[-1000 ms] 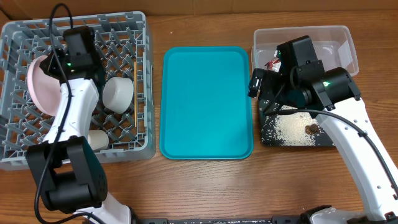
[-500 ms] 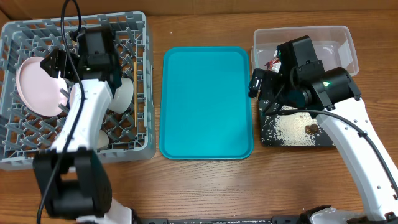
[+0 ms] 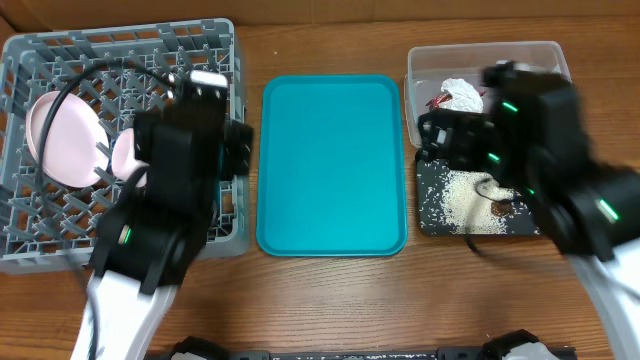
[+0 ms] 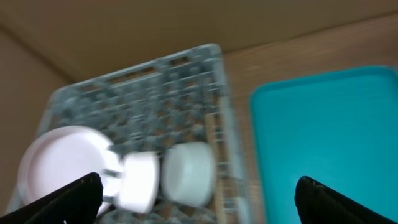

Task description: Sort waste into correct bins and load items into the dishwasher

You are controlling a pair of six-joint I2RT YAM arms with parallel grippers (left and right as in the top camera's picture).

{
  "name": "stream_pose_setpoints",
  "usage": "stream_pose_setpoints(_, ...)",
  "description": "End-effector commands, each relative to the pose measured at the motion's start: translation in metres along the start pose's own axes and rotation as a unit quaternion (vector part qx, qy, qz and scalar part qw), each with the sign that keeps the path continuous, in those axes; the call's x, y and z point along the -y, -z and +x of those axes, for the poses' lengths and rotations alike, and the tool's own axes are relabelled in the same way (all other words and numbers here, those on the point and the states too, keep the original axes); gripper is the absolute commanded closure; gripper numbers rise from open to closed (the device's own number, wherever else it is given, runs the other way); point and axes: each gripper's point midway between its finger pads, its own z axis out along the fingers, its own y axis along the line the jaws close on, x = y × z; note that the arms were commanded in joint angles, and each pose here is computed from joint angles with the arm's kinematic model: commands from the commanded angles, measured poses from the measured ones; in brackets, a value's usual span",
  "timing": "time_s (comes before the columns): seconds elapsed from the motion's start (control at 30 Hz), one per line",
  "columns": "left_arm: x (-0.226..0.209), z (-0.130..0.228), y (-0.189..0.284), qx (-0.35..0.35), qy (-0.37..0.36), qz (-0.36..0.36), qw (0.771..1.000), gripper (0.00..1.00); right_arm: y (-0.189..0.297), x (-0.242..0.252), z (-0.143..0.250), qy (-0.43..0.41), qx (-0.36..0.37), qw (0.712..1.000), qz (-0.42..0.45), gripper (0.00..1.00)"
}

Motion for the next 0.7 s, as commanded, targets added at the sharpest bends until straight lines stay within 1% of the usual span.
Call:
stream_pose_setpoints(0.0, 0.017, -0.013, 0.056, 0.054, 0.064, 0.097, 0.992, 0.00, 0.055, -0.010, -0.016, 0.030, 0.073, 0.996, -0.031, 0.00)
stream_pose_setpoints(0.1, 0.010, -0.004, 0.093, 0.075, 0.087, 0.121, 0.986, 0.00, 0.082, -0.010, -0.012, 0.031, 0.097, 0.994, -0.041, 0.00)
stream_pose_setpoints(0.23, -0.004, 0.022, 0.119, 0.067, 0.103, 0.127, 0.984, 0.00, 0.095, -0.004, 0.004, 0.030, 0.083, 0.995, -0.035, 0.00)
stream_pose_setpoints(0.37, -0.002, 0.032, 0.125, 0.055, 0.099, 0.144, 0.983, 0.00, 0.091, 0.005, 0.024, 0.028, 0.041, 0.999, -0.018, 0.00)
stream_pose_setpoints(0.47, 0.004, 0.018, 0.127, 0.077, 0.113, 0.162, 0.977, 0.00, 0.089, 0.011, 0.035, 0.027, 0.015, 0.999, -0.008, 0.00)
stream_pose_setpoints(0.67, 0.004, 0.028, 0.125, 0.058, 0.104, 0.159, 0.980, 0.00, 0.088, 0.012, 0.039, 0.026, 0.007, 1.000, -0.004, 0.00)
